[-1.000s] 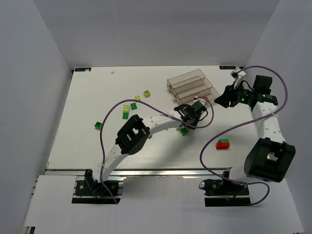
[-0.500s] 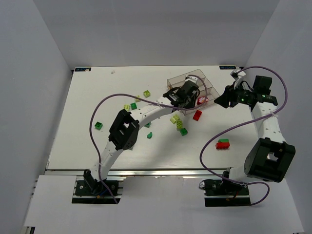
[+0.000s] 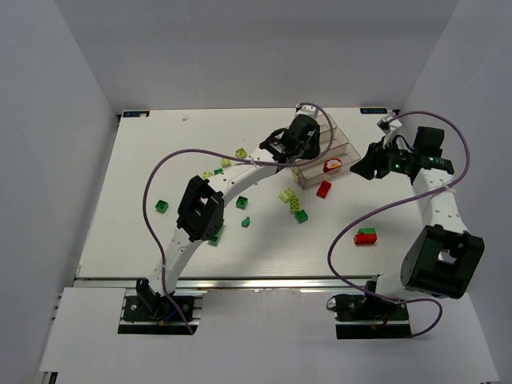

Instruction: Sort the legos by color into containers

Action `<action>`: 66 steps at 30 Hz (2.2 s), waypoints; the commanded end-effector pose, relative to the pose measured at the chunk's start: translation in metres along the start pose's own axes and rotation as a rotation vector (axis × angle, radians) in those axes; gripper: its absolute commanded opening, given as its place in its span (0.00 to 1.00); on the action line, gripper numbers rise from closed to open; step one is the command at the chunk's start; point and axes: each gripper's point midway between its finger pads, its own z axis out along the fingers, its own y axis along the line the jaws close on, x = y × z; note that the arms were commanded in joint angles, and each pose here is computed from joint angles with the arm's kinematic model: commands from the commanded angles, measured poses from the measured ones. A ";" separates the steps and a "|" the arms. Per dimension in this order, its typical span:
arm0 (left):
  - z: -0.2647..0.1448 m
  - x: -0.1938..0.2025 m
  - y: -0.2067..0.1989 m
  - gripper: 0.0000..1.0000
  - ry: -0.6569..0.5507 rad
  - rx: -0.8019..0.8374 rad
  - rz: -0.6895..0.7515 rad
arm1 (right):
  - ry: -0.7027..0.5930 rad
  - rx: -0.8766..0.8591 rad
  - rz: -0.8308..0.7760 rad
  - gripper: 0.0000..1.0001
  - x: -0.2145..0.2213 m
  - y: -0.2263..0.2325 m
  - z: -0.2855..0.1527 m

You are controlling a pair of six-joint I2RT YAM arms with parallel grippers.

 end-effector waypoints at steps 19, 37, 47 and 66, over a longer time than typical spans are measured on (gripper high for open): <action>0.021 0.021 0.001 0.47 0.043 0.022 -0.007 | 0.038 -0.005 -0.018 0.57 0.017 -0.007 0.004; -0.037 -0.032 -0.009 0.32 -0.053 0.068 -0.057 | 0.234 -0.220 -0.414 0.62 0.069 0.022 -0.018; -0.159 0.004 0.029 0.77 -0.042 0.093 -0.172 | 0.531 -0.329 -0.815 0.89 0.131 0.023 -0.059; -0.260 0.063 0.086 0.83 -0.092 0.067 -0.391 | 0.693 -0.446 -0.940 0.89 0.189 -0.009 -0.053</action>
